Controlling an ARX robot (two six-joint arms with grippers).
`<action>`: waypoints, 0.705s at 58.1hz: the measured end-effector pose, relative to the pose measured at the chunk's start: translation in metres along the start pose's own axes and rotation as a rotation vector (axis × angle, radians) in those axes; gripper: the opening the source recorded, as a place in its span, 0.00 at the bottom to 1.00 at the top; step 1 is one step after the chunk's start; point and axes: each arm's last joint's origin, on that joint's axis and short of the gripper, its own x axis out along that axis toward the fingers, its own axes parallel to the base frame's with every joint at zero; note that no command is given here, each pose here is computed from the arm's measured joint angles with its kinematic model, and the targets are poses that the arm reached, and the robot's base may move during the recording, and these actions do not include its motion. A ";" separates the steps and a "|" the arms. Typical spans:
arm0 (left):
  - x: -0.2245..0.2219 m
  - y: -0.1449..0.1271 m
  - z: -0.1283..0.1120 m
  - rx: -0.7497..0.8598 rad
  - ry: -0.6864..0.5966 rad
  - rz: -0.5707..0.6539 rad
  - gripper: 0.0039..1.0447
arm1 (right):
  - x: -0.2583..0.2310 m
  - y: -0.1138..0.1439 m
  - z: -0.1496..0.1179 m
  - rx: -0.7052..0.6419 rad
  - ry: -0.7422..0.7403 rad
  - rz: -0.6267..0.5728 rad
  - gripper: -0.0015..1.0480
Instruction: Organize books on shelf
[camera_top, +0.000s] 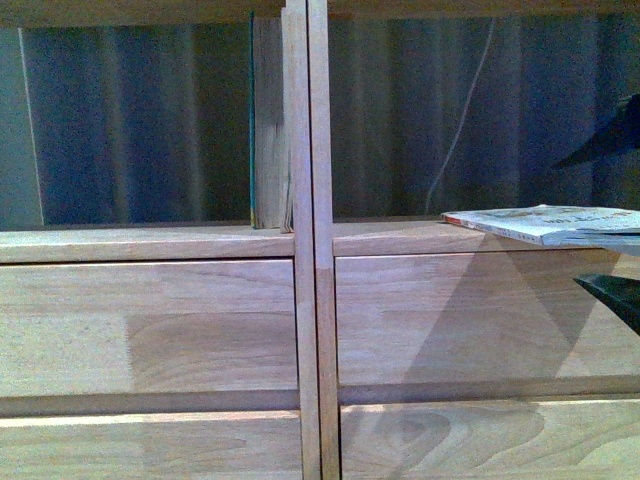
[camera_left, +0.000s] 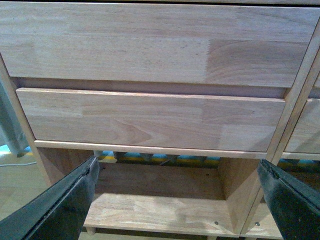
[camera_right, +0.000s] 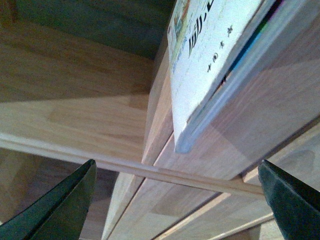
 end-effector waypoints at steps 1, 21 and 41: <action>0.000 0.000 0.000 0.000 0.000 0.000 0.93 | 0.003 0.001 0.000 0.006 -0.003 -0.001 0.93; 0.000 0.000 0.000 0.000 0.000 0.000 0.93 | 0.032 -0.004 0.022 0.075 -0.113 -0.049 0.93; 0.000 0.000 0.000 0.000 0.000 0.000 0.93 | 0.031 -0.004 0.039 0.109 -0.155 -0.049 0.93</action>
